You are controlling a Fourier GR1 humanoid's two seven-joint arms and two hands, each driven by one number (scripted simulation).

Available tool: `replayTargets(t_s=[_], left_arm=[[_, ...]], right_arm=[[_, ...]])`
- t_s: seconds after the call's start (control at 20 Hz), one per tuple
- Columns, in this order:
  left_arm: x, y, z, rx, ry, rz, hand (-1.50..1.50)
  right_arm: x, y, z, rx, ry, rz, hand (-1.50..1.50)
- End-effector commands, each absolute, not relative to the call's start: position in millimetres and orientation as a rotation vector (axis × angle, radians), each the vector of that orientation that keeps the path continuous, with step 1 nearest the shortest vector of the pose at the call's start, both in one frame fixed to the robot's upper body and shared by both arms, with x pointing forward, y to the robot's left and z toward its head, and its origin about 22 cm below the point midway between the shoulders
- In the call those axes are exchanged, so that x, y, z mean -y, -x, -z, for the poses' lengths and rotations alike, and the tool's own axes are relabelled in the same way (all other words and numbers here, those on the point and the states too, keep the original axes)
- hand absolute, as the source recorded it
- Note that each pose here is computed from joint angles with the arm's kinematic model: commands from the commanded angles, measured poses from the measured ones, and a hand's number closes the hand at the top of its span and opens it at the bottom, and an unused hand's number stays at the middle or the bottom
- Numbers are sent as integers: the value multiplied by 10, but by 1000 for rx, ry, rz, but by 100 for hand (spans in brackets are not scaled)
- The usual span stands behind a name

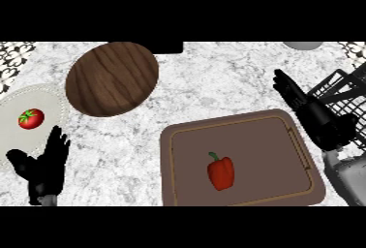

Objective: Pick the bell pepper from the tray and place it in the tiered basket

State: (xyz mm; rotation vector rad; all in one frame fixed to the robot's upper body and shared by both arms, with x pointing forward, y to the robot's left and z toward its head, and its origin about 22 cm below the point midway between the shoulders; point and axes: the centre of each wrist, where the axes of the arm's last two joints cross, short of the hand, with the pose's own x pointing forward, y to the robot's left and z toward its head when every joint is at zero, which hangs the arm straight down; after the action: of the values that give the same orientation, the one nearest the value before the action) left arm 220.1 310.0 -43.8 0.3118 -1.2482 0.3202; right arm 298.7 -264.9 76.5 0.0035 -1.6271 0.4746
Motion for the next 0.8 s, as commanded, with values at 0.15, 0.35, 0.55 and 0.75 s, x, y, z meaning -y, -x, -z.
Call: replayTargets(t_s=[0.15, 0.35, 0.55, 0.75], left_arm=[[-3248, -2439, -6, 1468, -465, -3, 0], [-3376, -2428, -86, 1484, -519, 42, 0], [-3393, -2470, -198, 1495, -527, 138, 0], [-3360, -2564, -365, 1505, -514, 176, 0]], right_arm=[[2276, -2789, -708, 1678, 8, -65, 150], [3140, -2530, -190, 1359, 555, 7, 150], [2732, -2159, 25, 1361, 675, 328, -150], [2449, -1742, -257, 1403, 689, 275, -150]])
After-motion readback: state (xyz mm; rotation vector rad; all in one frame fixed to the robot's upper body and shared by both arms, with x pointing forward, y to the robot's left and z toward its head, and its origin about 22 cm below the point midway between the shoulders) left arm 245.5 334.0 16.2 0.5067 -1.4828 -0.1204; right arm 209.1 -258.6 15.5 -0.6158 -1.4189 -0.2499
